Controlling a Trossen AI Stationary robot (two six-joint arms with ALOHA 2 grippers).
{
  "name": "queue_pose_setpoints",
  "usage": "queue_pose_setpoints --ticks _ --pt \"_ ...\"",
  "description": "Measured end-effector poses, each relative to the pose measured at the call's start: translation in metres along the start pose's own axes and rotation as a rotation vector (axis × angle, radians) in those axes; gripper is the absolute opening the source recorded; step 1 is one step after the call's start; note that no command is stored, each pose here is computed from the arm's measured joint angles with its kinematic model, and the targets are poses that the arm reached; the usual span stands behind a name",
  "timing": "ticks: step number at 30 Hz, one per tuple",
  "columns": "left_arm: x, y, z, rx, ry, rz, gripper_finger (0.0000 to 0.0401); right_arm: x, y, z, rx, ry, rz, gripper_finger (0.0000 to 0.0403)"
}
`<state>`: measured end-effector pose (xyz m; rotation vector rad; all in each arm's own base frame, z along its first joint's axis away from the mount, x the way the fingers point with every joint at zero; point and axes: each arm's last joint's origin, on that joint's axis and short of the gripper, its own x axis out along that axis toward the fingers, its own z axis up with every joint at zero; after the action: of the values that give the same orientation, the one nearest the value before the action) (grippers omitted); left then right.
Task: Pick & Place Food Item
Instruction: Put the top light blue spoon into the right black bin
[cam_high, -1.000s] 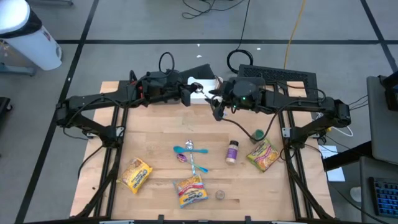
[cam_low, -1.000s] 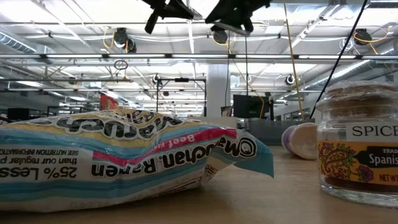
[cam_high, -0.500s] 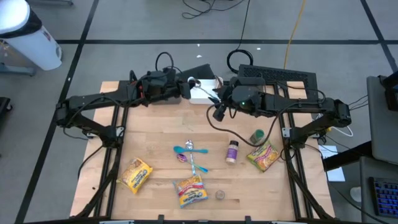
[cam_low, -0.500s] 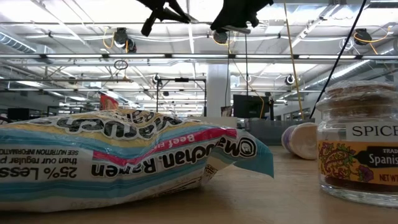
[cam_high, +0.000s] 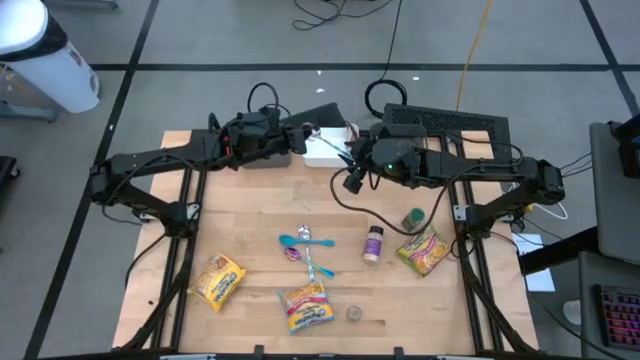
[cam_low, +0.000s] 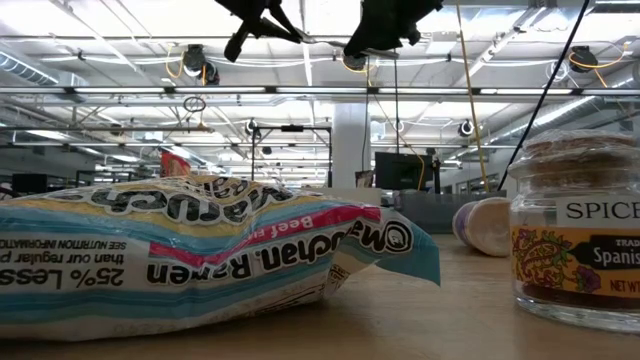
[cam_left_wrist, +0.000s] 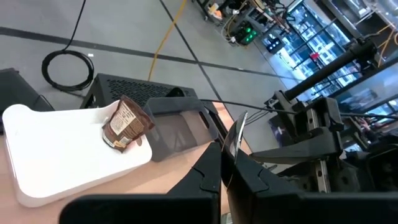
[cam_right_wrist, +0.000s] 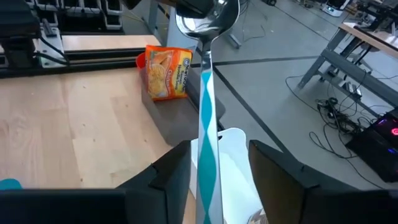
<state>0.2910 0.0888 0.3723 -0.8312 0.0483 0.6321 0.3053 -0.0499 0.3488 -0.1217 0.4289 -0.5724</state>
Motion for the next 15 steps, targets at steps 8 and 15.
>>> queue_pose_setpoints --ticks 8,15 --pt "0.0 0.0001 0.0001 -0.003 -0.002 0.002 0.0007 0.0 0.0002 -0.0016 -0.008 0.015 0.006 0.0068" --pt "0.0 0.0001 0.0002 -0.004 -0.003 0.002 0.0007 0.0 0.0002 -0.0016 -0.013 0.015 0.007 0.0027"
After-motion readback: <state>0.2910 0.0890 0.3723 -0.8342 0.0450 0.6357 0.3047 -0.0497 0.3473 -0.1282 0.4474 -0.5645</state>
